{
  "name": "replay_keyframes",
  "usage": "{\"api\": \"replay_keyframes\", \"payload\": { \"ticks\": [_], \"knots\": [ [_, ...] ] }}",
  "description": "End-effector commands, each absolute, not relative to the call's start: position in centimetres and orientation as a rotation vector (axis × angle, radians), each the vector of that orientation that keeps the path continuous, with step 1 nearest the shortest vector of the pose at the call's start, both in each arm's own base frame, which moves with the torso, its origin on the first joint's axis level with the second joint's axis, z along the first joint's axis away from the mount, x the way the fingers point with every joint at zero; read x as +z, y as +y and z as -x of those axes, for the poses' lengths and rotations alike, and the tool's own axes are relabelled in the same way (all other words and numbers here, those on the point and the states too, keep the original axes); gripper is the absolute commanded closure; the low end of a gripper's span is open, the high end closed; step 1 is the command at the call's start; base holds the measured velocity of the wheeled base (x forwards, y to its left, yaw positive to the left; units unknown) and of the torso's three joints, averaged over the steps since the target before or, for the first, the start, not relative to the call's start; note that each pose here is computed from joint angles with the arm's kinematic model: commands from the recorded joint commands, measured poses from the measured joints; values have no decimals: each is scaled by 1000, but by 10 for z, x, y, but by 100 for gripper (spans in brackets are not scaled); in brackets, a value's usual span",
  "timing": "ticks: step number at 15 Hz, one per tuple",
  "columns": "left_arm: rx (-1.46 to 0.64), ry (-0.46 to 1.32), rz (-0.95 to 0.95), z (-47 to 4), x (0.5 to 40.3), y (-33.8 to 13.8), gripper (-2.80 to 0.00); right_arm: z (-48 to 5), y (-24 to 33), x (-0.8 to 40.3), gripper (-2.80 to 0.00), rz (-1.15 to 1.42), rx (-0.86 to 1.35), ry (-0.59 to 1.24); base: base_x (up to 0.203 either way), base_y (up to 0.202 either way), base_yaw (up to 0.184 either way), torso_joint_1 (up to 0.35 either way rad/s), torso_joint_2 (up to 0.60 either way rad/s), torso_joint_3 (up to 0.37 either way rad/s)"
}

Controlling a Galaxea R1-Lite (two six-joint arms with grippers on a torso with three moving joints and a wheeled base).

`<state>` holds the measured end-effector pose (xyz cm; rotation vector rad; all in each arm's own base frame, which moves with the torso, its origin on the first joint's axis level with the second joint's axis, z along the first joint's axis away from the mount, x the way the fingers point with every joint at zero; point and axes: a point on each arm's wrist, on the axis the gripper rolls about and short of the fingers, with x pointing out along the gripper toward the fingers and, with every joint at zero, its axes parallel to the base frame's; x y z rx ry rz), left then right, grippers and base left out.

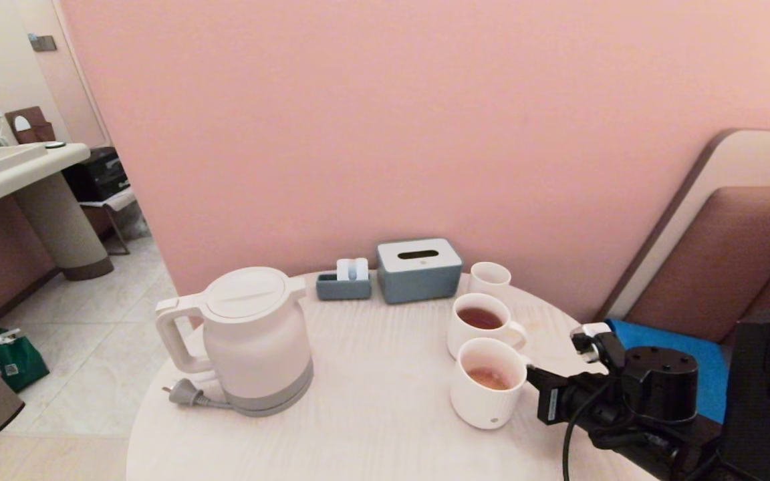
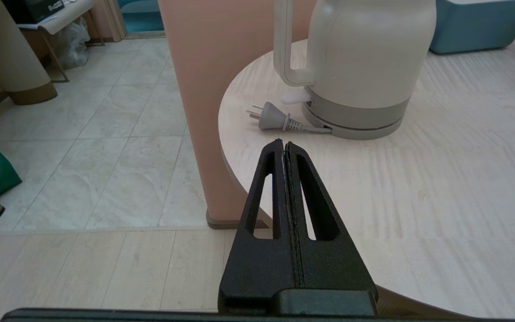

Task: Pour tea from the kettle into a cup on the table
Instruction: Pick up the cup

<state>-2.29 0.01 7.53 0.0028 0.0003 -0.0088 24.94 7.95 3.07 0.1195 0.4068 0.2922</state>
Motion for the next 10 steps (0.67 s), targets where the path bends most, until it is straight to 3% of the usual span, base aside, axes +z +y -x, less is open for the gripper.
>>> {"api": "replay_keyframes", "payload": {
  "ticks": [1, 10],
  "knots": [
    [-8, 2, -3, 23, 75, 0, 0, -250, 80, 36, 0, -127, 297, 364, 0, 0, 0, 0, 0, 0],
    [-9, 2, -3, 23, 75, 0, 0, -249, 80, 36, 0, -124, 298, 363, 0, 0, 0, 0, 0, 0]
  ]
}}
